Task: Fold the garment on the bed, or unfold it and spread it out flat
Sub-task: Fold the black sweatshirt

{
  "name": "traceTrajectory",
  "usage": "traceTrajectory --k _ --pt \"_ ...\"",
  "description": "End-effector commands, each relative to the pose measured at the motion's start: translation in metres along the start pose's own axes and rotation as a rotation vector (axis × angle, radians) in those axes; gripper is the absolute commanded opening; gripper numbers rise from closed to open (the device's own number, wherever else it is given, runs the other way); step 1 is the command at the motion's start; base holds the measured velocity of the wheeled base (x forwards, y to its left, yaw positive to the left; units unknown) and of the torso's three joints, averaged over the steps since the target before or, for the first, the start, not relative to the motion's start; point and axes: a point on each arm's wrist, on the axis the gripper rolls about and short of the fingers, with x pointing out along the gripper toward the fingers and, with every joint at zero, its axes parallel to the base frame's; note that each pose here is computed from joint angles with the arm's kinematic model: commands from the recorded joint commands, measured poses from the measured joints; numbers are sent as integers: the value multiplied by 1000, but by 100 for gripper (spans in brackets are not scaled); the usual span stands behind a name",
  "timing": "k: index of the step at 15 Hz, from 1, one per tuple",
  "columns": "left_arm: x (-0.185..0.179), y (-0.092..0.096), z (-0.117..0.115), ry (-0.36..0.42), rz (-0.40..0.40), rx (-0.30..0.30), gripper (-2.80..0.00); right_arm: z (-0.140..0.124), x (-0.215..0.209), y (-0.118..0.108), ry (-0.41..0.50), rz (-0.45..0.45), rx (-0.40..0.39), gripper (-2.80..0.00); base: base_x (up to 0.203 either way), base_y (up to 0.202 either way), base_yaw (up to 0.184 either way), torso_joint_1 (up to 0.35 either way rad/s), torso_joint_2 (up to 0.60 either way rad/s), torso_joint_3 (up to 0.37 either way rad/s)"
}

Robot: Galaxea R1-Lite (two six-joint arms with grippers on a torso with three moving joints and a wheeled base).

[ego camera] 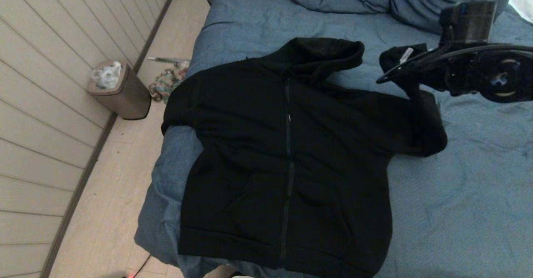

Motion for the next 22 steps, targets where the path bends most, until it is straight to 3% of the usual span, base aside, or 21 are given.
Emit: traceTrajectory --k 1,4,7,9,16,20,22 --pt "0 0 -1 4 0 0 -280 7 -28 40 -28 90 20 -280 0 0 0 0 0 0" --pt "0 0 -1 4 0 0 -280 -9 -61 98 11 190 7 -280 0 0 0 0 0 0" --pt "0 0 -1 4 0 0 -280 -51 -80 144 80 254 -50 -280 0 0 0 0 0 0" --pt "0 0 -1 4 0 0 -280 -80 -86 163 118 274 -93 -280 0 0 0 0 0 0" --pt "0 0 -1 4 0 0 -280 -136 -105 198 192 339 -166 -280 0 0 0 0 0 0" --pt "0 0 -1 4 0 0 -280 -175 -98 203 237 335 -295 -280 0 0 0 0 0 0" --pt "0 0 -1 4 0 0 -280 -179 -98 206 233 333 -304 -280 0 0 0 0 0 0"
